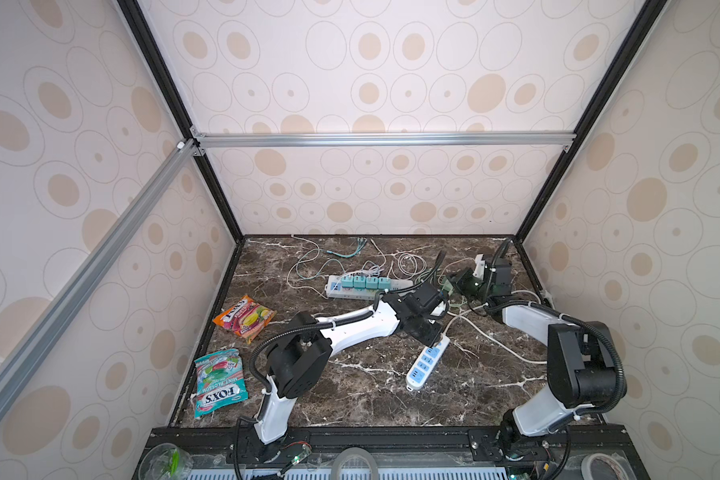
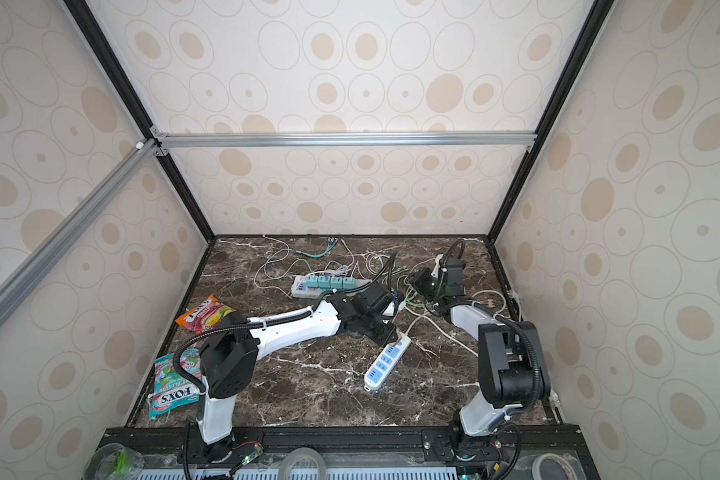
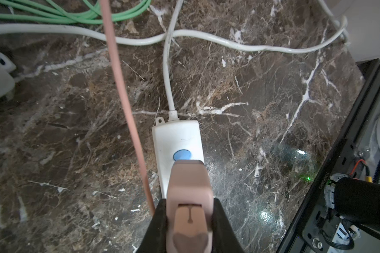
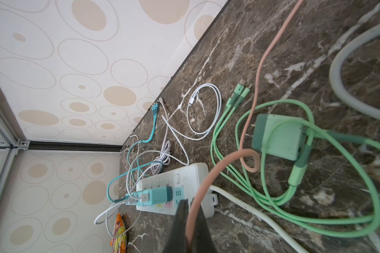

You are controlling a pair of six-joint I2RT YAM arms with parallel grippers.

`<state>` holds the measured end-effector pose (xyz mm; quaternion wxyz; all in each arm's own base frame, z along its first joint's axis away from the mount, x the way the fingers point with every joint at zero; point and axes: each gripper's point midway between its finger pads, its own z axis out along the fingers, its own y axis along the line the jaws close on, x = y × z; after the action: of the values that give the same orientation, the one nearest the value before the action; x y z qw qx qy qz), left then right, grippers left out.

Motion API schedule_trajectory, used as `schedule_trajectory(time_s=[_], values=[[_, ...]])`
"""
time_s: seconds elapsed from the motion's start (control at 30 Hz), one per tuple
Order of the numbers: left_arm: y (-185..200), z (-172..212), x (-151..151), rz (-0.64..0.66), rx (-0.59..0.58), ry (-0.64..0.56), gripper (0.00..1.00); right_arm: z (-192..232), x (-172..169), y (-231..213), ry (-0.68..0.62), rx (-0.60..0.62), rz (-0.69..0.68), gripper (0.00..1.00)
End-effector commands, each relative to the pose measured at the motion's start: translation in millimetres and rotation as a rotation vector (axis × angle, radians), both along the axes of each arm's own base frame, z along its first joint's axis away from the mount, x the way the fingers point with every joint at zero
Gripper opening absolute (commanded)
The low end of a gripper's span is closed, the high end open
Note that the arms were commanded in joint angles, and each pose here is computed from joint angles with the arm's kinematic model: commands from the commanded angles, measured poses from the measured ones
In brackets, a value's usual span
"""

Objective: Insert the plug
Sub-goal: 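Carry the pink charger over the blue-socket strip with the left gripper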

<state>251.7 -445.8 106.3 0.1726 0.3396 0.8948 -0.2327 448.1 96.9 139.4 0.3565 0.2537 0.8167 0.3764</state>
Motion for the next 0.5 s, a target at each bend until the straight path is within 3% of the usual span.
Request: schedule_trajectory(time_s=[0.0,0.3,0.47], values=[[14.4,-16.1,-11.3,0.087,0.148,0.036,0.0,11.9,1.8,-9.4,-0.042,-0.019,-0.031,0.02],[30.7,-24.2,-8.7,0.184,0.233,0.011,0.0,4.3,-2.1,-7.0,-0.022,-0.032,-0.006,0.03],[25.4,-26.2,-16.7,0.147,0.212,0.052,0.0,-2.0,-1.1,-5.2,-0.009,-0.022,0.001,0.03]])
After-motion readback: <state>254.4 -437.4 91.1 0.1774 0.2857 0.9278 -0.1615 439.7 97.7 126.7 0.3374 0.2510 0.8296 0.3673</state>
